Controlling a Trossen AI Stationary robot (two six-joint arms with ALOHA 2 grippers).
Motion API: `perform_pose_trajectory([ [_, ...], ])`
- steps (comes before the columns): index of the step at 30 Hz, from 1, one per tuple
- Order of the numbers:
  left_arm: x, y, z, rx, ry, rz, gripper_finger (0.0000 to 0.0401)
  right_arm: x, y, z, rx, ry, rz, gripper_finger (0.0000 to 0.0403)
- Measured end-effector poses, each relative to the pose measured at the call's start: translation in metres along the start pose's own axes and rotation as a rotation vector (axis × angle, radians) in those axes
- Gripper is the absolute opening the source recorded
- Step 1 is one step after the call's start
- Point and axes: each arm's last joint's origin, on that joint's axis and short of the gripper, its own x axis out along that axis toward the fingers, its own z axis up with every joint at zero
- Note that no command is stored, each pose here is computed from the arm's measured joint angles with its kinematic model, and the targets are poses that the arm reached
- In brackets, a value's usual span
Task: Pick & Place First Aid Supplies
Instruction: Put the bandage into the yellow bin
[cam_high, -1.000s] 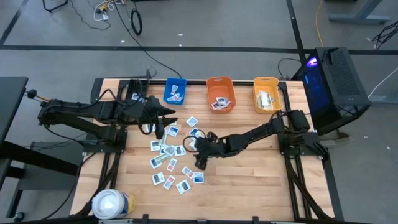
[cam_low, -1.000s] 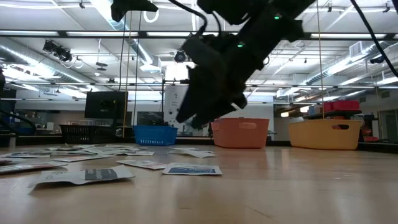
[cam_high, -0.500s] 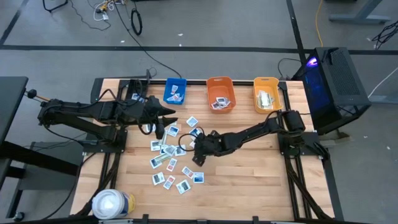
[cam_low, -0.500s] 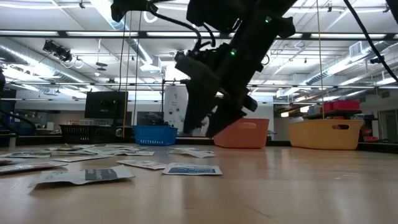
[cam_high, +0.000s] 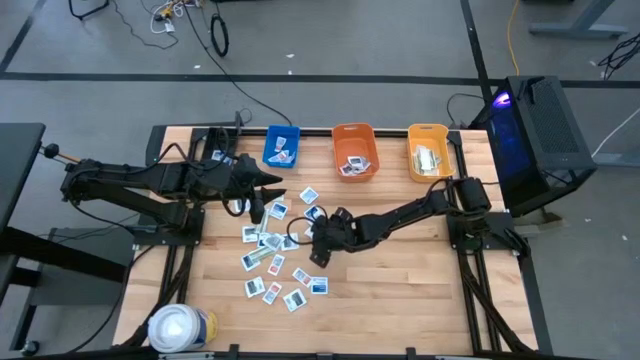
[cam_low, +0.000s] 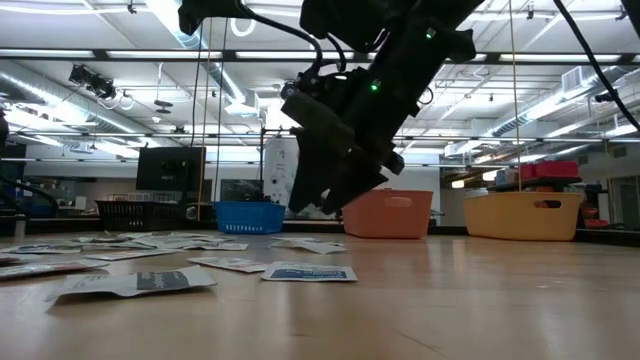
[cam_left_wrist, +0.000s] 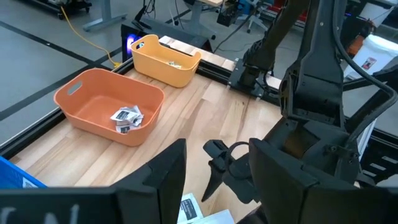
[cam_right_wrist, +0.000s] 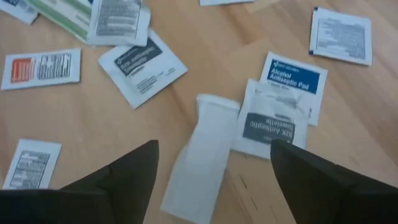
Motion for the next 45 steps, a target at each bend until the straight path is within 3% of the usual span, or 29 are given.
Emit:
perform_pose_trajectory([
  [8, 0.0, 0.0, 0.0, 0.003, 0.001, 0.001, 0.0179, 0.014, 0.005, -0.009, 0.07, 0.017, 0.045, 0.0308],
  [22, 0.0, 0.0, -0.001, 0.013, 0.01, 0.005, 0.0179, 0.024, 0.004, -0.021, 0.074, 0.078, -0.003, 0.0303],
  [36, 0.0, 0.001, -0.001, 0.013, 0.013, 0.006, 0.0179, 0.025, 0.001, -0.02, 0.094, 0.107, 0.01, 0.021],
  [45, 0.0, 0.001, -0.001, 0.013, 0.013, 0.006, 0.0179, 0.025, 0.002, -0.021, 0.097, 0.104, 0.017, 0.0174],
])
